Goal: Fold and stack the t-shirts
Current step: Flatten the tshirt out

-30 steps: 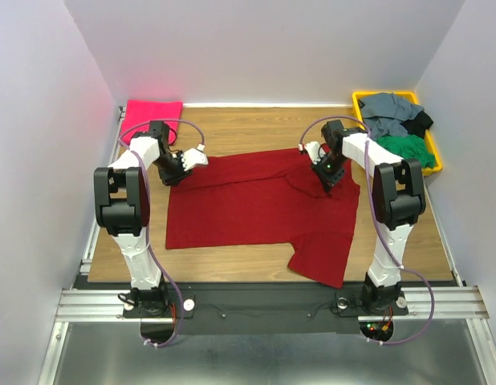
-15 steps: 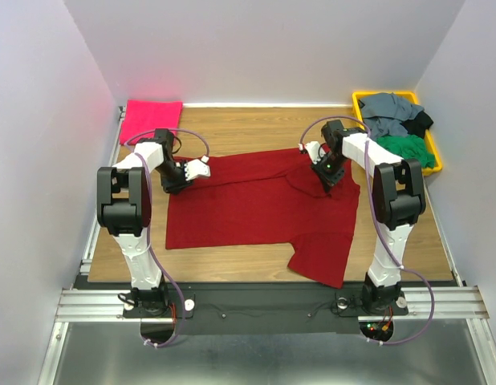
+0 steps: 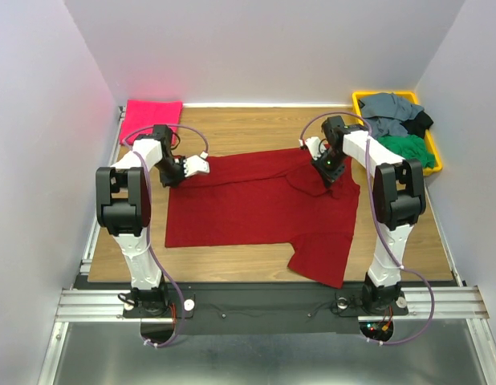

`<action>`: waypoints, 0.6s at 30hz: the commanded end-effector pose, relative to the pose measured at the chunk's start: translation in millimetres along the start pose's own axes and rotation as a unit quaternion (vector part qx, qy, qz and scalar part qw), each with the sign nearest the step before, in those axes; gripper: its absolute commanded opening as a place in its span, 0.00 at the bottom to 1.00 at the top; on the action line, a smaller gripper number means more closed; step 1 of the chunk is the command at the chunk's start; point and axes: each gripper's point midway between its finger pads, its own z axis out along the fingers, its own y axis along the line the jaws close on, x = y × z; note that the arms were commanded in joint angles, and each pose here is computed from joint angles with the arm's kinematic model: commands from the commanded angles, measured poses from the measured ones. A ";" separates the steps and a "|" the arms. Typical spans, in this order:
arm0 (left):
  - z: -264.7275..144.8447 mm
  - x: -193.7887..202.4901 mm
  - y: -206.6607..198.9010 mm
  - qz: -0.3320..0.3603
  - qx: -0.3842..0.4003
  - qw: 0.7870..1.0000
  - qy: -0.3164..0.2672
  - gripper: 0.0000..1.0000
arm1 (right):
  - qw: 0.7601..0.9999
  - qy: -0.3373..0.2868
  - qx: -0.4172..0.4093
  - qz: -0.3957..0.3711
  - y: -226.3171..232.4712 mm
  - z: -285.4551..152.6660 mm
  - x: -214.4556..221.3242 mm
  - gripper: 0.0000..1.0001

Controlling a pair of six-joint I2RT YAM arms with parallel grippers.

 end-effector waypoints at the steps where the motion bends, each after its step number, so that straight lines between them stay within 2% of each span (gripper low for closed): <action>1: -30.2 -11.7 14.0 0.003 -0.024 1.000 -0.018 0.00 | 0.999 -0.034 0.032 -0.014 -8.9 -32.6 -17.5 0.01; 8: -45.7 -14.3 27.2 0.003 -0.035 0.999 -0.019 0.00 | 0.997 -0.057 0.042 -0.013 -14.4 -49.3 -29.0 0.01; 13: -32.9 -7.5 16.0 -0.002 -0.017 1.000 -0.010 0.16 | 0.998 -0.052 0.027 -0.014 -10.9 -44.6 -27.6 0.01; 18: -22.5 -4.7 12.7 -0.008 -0.015 1.000 -0.012 0.19 | 0.998 -0.052 0.020 -0.013 -9.0 -42.6 -28.8 0.01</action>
